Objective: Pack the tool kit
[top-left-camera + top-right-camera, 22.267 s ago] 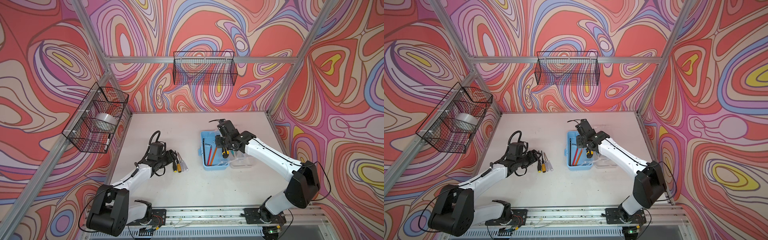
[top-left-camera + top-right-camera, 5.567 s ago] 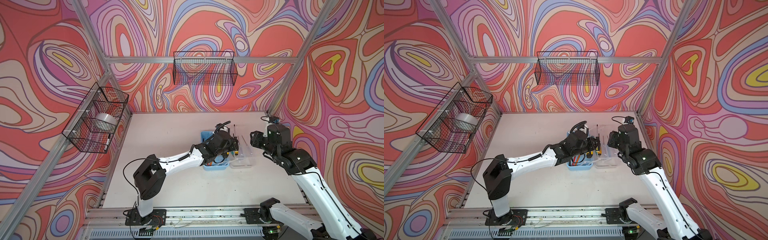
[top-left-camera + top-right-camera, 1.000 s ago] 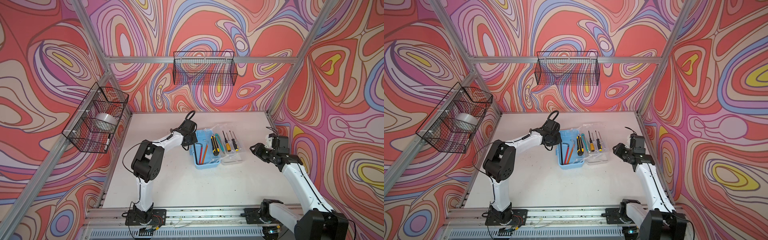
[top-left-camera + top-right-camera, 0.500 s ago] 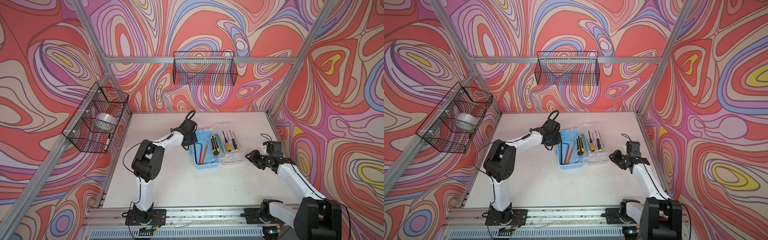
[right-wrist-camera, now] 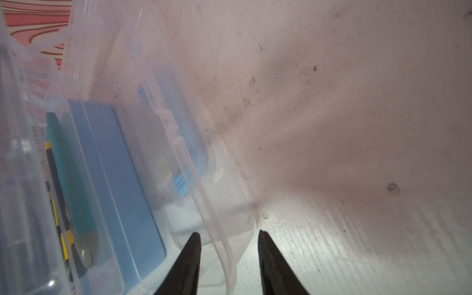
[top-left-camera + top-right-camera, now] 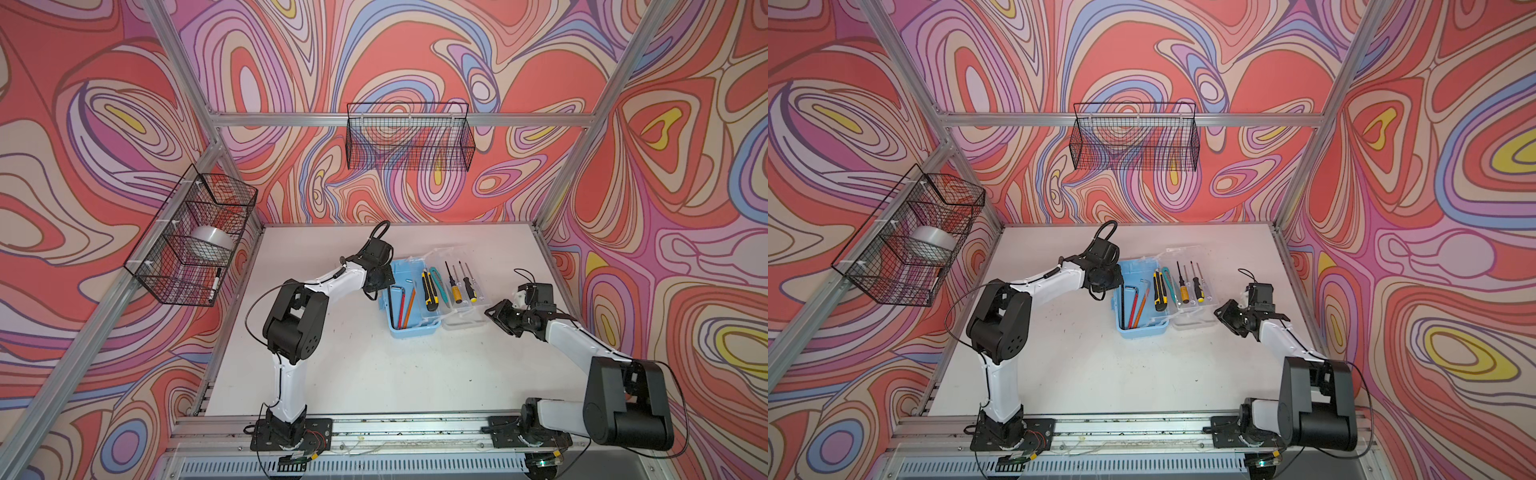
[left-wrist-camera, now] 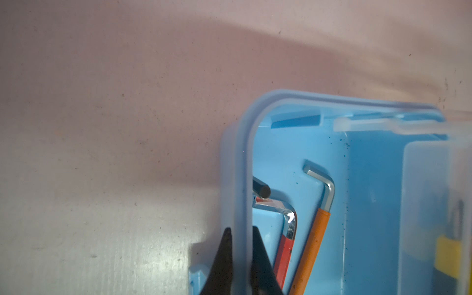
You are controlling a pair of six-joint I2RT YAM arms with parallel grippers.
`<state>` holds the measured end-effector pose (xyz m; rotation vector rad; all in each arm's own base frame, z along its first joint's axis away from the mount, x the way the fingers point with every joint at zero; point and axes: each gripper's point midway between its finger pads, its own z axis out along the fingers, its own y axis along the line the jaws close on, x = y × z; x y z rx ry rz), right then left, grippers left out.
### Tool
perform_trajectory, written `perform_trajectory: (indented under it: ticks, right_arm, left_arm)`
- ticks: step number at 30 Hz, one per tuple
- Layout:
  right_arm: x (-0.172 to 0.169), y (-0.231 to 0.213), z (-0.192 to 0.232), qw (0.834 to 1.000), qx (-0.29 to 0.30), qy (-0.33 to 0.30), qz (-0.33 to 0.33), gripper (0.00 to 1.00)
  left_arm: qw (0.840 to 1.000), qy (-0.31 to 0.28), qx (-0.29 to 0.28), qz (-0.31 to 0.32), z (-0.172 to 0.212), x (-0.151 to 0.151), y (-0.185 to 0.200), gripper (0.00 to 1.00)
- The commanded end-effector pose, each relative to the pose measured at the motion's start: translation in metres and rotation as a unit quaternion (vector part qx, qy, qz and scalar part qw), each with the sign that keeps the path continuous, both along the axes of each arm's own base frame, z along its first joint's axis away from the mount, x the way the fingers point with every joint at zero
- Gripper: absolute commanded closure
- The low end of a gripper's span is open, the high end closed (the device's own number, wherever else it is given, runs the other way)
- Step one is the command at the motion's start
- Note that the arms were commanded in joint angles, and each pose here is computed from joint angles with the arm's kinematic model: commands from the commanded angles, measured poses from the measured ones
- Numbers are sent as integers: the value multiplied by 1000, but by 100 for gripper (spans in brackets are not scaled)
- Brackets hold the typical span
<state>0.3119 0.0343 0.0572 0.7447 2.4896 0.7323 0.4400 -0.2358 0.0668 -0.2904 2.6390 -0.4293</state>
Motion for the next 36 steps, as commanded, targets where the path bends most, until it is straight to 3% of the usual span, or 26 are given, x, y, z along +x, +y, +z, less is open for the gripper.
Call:
perform_trajectory:
  ticks: [1, 8, 13, 19, 32, 36]
  right_arm:
    - [12, -1, 2, 1000, -4, -16, 5, 65]
    - [16, 2, -4, 1000, -3, -17, 11, 78]
    - [15, 5, -5, 1000, -4, -17, 14, 100]
    - [19, 7, 21, 999, -19, -49, 14, 100]
    - [21, 32, 118, 972, -179, -149, 26, 100]
    - [18, 39, 131, 966, -198, -164, 33, 100]
  left_arm:
    - [1000, 12, 6, 8, -15, -3, 7, 100]
    - [1000, 11, 2, 6, -15, -3, 6, 100]
    - [1000, 10, -4, 5, -12, -4, 5, 100]
    - [1000, 2, -7, -1, -4, -8, 1, 100]
    - [1000, 4, -17, -16, -3, -21, -19, 100]
    - [1000, -2, -21, -21, 2, -23, -25, 100]
